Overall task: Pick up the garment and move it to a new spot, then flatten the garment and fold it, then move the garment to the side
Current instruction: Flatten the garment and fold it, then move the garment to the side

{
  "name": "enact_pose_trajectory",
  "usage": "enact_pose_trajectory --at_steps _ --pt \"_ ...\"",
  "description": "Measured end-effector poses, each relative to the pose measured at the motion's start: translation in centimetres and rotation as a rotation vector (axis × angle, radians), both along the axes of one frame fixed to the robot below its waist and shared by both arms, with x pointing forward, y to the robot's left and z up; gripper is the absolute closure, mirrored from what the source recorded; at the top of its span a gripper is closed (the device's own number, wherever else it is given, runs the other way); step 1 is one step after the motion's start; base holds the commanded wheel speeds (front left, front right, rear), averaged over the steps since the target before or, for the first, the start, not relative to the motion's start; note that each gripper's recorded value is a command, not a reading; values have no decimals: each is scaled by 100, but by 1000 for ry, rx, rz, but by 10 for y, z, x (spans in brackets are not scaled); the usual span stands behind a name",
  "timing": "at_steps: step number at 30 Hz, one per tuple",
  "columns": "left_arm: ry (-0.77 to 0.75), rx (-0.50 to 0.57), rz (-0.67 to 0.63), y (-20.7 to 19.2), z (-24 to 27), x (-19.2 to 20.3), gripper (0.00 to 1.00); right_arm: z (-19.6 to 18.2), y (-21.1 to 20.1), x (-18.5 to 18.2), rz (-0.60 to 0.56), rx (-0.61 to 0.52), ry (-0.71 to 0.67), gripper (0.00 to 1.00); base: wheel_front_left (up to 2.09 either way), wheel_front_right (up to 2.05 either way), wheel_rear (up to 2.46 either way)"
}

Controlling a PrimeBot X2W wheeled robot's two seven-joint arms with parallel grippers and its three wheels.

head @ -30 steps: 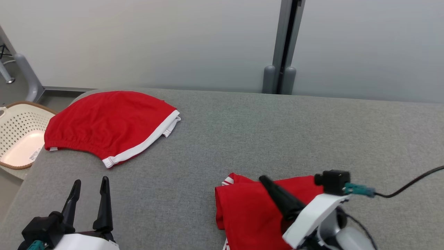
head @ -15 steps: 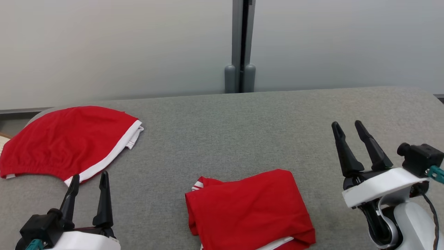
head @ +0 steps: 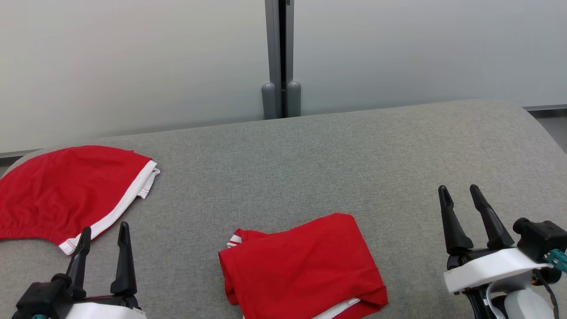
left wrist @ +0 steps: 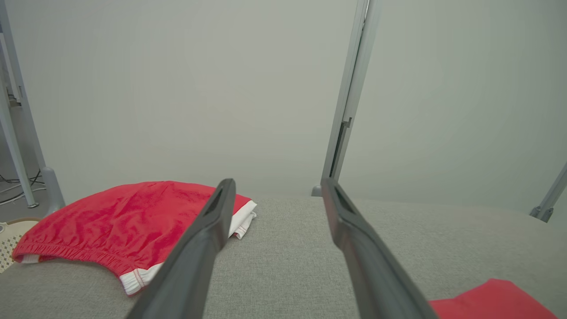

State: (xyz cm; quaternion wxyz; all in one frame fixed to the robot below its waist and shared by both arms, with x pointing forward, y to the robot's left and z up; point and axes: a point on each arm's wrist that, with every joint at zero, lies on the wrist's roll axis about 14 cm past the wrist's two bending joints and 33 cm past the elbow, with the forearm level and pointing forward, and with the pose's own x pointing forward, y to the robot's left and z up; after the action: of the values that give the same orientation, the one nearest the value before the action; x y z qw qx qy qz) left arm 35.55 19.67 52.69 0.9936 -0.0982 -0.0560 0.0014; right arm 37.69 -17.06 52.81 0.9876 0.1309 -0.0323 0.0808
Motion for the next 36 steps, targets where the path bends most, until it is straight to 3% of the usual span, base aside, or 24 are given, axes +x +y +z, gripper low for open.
enact_pose_trajectory --at_steps 18,26,36 --pt "6 4 9 3 -1 -5 0 -10 28 11 96 -38 79 0 0 0 0" --pt "-10 2 50 16 7 -15 0 -71 70 24 257 -73 444 0 0 0 0" --pt "14 0 127 38 1 -28 0 -153 93 -1 370 -97 891 0 0 0 0"
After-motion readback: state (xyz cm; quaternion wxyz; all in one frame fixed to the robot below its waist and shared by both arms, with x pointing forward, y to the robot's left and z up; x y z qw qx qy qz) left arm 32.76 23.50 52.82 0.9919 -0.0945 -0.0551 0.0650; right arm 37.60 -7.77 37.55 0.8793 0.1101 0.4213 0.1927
